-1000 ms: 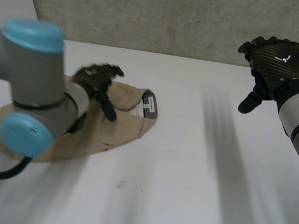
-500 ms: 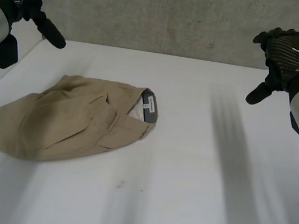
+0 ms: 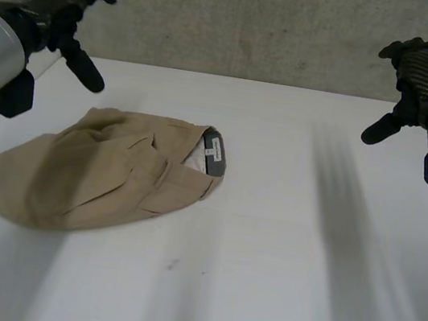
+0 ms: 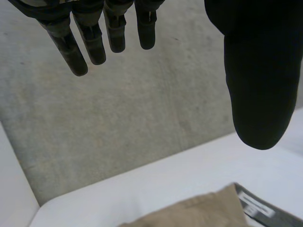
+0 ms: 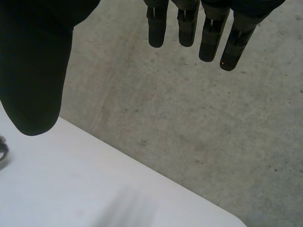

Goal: Fold the shorts.

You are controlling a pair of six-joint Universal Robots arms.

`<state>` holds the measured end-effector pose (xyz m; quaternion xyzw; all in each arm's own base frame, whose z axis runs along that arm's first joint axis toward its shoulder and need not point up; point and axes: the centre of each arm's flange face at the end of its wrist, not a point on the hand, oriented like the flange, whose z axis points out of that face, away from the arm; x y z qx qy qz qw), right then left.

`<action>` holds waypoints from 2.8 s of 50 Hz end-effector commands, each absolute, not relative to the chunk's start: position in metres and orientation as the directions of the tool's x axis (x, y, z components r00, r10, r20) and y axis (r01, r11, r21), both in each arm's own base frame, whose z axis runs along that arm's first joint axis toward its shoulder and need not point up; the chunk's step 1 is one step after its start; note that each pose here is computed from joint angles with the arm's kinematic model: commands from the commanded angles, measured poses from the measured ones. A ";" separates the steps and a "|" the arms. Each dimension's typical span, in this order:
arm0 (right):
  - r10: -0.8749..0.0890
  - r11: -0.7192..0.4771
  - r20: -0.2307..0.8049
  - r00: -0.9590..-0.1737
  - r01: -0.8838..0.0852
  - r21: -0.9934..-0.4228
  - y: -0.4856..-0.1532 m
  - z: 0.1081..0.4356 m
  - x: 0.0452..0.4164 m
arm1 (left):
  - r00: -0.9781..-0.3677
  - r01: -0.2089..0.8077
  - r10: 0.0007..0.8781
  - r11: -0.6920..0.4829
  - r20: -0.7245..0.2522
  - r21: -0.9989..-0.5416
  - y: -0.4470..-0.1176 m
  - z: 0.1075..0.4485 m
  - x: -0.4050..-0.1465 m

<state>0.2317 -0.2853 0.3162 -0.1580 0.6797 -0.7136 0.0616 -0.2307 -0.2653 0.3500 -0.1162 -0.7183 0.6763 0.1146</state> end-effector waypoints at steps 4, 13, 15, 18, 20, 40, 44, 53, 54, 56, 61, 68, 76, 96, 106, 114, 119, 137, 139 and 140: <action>-0.293 -0.059 0.112 -0.950 -0.099 -0.993 -0.286 0.318 0.225 | -0.908 0.135 0.406 0.054 -0.101 -0.989 -0.240 0.345 -0.249; -0.477 -0.104 0.218 -0.851 -0.192 -0.976 -0.273 0.307 0.249 | -0.921 0.097 0.377 -0.031 -0.101 -0.995 -0.239 0.368 -0.241; -0.570 -0.133 0.253 -0.781 -0.216 -0.967 -0.263 0.299 0.269 | -0.928 0.082 0.359 -0.066 -0.101 -0.994 -0.243 0.373 -0.238; -0.695 -0.199 0.289 -0.658 -0.211 -0.957 -0.246 0.284 0.312 | -0.937 0.069 0.334 -0.103 -0.100 -0.992 -0.248 0.379 -0.232; -0.738 -0.237 0.308 -0.600 -0.197 -0.951 -0.236 0.278 0.332 | -0.948 0.060 0.302 -0.137 -0.099 -0.989 -0.254 0.384 -0.225; -0.856 -0.404 0.426 -0.294 -0.135 -0.905 -0.202 0.170 0.462 | -0.983 0.074 0.151 -0.188 -0.103 -0.979 -0.298 0.391 -0.180; -0.820 -0.461 0.494 -0.290 -0.177 -0.869 -0.209 0.150 0.469 | -0.983 0.074 0.153 -0.187 -0.103 -0.980 -0.298 0.390 -0.180; -0.757 -0.505 0.552 -0.350 -0.222 -0.834 -0.220 0.148 0.471 | -0.982 0.075 0.156 -0.178 -0.103 -0.981 -0.298 0.387 -0.181; -0.738 -0.509 0.557 -0.381 -0.227 -0.830 -0.223 0.155 0.470 | -0.982 0.075 0.157 -0.175 -0.103 -0.982 -0.299 0.386 -0.181; -0.713 -0.513 0.561 -0.421 -0.232 -0.827 -0.226 0.168 0.468 | -0.982 0.076 0.158 -0.168 -0.103 -0.983 -0.300 0.384 -0.181; -0.575 -0.471 0.551 -0.605 -0.306 -0.827 -0.243 0.208 0.446 | -0.979 0.074 0.180 -0.146 -0.100 -0.986 -0.296 0.378 -0.187; -0.491 -0.369 0.545 -0.679 -0.405 -0.837 -0.265 0.229 0.391 | -0.946 0.093 0.313 -0.002 -0.089 -0.996 -0.271 0.337 -0.213; -0.504 -0.205 0.488 -0.712 -0.450 -0.869 -0.261 0.230 0.342 | -0.909 0.120 0.416 0.340 0.035 -0.933 -0.209 0.251 -0.231; -0.555 -0.019 0.326 -0.766 -0.380 -0.925 -0.242 0.225 0.318 | -0.949 0.082 0.302 0.508 0.088 -0.857 -0.156 0.173 -0.229; -0.559 -0.027 0.323 -0.764 -0.372 -0.928 -0.240 0.229 0.320 | -0.943 0.104 0.324 0.510 0.078 -0.854 -0.148 0.165 -0.230; -0.555 -0.016 0.323 -0.767 -0.378 -0.926 -0.238 0.227 0.315 | -0.946 0.081 0.314 0.471 0.082 -0.879 -0.170 0.150 -0.240; -0.556 -0.018 0.324 -0.766 -0.378 -0.926 -0.231 0.231 0.310 | -0.945 0.073 0.316 0.456 0.085 -0.887 -0.180 0.143 -0.247; -0.596 -0.018 0.560 -0.576 -0.687 -0.726 -0.208 0.237 0.267 | -0.873 0.225 0.486 0.323 -0.043 -0.920 -0.173 0.202 -0.253; -0.628 -0.014 0.580 -0.519 -0.738 -0.675 -0.199 0.243 0.259 | -0.850 0.237 0.525 0.303 -0.046 -0.923 -0.172 0.219 -0.253; -0.642 -0.010 0.577 -0.504 -0.747 -0.664 -0.196 0.245 0.258 | -0.844 0.236 0.535 0.299 -0.043 -0.925 -0.173 0.224 -0.253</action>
